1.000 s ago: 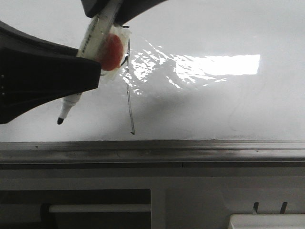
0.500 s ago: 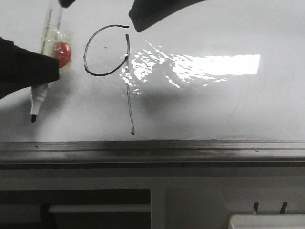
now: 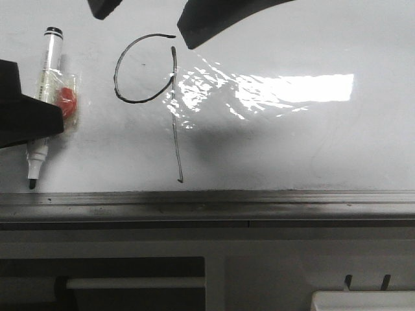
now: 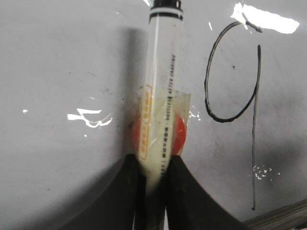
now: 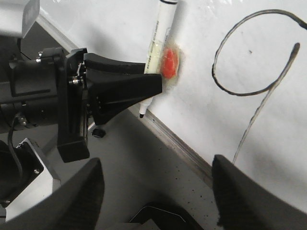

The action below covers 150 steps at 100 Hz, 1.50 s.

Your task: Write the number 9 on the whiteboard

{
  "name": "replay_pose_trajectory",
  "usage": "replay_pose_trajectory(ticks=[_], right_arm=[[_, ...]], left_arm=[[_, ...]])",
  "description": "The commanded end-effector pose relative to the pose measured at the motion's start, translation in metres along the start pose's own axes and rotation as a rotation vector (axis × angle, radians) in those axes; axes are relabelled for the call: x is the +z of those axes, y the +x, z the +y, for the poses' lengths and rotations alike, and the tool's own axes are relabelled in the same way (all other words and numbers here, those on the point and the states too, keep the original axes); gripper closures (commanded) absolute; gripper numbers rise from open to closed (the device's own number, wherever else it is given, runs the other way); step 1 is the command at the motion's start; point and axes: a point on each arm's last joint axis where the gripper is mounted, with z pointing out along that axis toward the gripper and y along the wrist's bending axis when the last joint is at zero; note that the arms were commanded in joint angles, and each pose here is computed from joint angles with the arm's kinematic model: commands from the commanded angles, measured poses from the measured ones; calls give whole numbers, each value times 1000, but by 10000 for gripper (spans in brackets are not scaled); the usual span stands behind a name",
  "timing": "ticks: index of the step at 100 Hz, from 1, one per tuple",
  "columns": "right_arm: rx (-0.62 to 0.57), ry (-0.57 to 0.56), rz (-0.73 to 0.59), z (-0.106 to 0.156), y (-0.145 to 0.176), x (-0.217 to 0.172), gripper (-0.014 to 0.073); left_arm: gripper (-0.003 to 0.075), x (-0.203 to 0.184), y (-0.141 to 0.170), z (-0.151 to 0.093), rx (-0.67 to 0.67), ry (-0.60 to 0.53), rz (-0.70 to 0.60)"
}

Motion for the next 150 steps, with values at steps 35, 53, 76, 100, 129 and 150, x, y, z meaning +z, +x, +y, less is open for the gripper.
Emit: replay_pose_trajectory(ticks=[35, 53, 76, 100, 129, 150], right_arm=[[14, -34, -112, 7, -16, -16, 186], [14, -34, -112, 7, -16, -16, 186], [14, -34, -112, 7, -16, -16, 186], [10, -32, -112, 6, -16, -16, 186], [-64, 12, -127, 3, -17, -19, 587], [-71, 15, -215, -2, -1, -25, 664]], left_arm=[[740, 10, -10, -4, -32, -3, -96], [706, 10, -9, -4, -31, -4, -93], [465, 10, -10, -4, -40, -3, -95], [453, 5, -14, -8, -50, 36, -119], [460, -20, -34, -16, -59, 118, -234], [745, -55, -49, -24, 78, 239, -377]])
